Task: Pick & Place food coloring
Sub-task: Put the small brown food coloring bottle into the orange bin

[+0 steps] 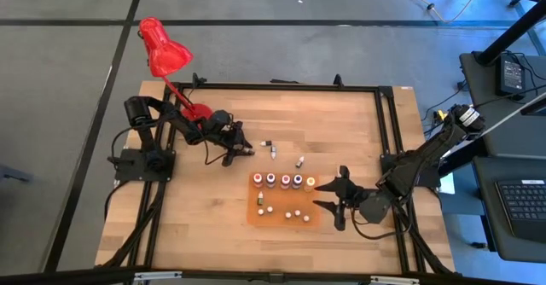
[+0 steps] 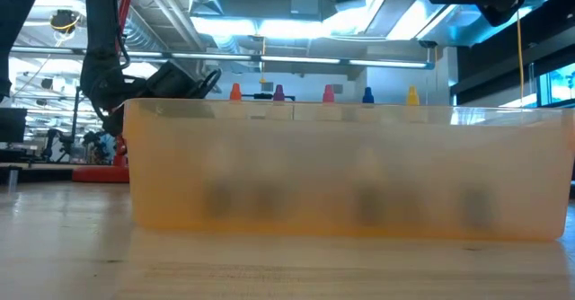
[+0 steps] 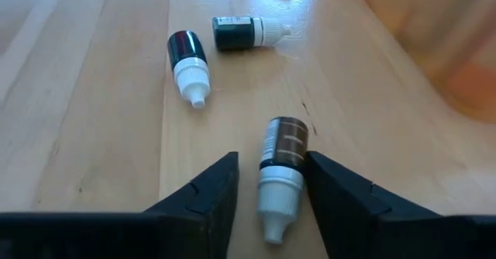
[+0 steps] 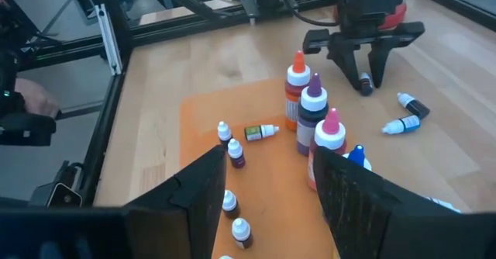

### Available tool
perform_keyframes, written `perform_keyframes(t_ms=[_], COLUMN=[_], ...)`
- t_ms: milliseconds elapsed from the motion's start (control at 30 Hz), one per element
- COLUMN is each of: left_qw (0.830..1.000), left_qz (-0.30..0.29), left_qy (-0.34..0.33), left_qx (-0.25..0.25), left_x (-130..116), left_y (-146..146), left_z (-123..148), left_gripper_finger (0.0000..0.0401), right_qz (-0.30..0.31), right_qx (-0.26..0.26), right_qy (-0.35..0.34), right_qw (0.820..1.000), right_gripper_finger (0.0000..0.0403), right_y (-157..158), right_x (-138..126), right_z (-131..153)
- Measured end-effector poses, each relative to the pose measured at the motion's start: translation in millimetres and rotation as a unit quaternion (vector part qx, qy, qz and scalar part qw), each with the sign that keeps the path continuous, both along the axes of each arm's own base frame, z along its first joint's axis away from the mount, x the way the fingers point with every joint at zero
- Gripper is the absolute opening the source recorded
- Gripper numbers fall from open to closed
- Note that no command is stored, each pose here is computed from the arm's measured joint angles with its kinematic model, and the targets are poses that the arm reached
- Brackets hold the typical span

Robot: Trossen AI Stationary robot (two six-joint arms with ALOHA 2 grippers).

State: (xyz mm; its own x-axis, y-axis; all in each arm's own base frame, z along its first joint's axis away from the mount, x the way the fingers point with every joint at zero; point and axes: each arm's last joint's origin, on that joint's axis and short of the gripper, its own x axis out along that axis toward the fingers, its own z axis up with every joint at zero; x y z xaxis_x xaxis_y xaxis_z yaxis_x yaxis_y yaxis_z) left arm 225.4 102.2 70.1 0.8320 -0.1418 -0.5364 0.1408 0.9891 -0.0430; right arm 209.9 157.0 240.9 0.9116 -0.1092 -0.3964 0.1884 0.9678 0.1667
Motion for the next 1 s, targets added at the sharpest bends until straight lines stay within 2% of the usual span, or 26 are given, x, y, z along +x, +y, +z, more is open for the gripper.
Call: perform_keyframes(t_ms=[200, 333, 500, 700, 833, 1000], left_qw=[1.000, 1.000, 1.000, 0.997, 0.994, 0.989], left_qz=[-0.005, 0.004, 0.014, 0.040, 0.033, 0.000], left_qy=[0.001, 0.003, -0.012, -0.050, -0.098, -0.144], left_qx=[0.017, 0.005, -0.006, 0.036, 0.040, 0.023], left_x=[-0.3, -0.7, -2.8, -4.0, -3.2, -1.3], left_y=[0.3, 0.1, 0.5, -3.1, -15.2, -44.2], left_z=[-0.5, 1.5, 15.8, 50.6, 76.6, 101.6], left_gripper_finger=[0.0098, 0.0070, 0.0069, 0.0075, 0.0073, 0.0074], right_qz=[0.000, 0.000, -0.007, -0.007, -0.003, -0.012], right_qx=[0.000, 0.001, 0.015, 0.024, -0.013, -0.064], right_qy=[0.000, 0.000, -0.002, -0.012, -0.021, -0.042], right_qw=[1.000, 1.000, 1.000, 1.000, 1.000, 0.997], right_gripper_finger=[0.0196, 0.0196, 0.0196, 0.0196, 0.0196, 0.0196], right_y=[0.0, 0.0, -0.4, 0.4, -2.1, -15.1], right_x=[0.0, 0.0, 0.3, 1.2, 4.6, 19.7], right_z=[0.0, 0.0, 0.0, 2.0, 4.8, 10.1])
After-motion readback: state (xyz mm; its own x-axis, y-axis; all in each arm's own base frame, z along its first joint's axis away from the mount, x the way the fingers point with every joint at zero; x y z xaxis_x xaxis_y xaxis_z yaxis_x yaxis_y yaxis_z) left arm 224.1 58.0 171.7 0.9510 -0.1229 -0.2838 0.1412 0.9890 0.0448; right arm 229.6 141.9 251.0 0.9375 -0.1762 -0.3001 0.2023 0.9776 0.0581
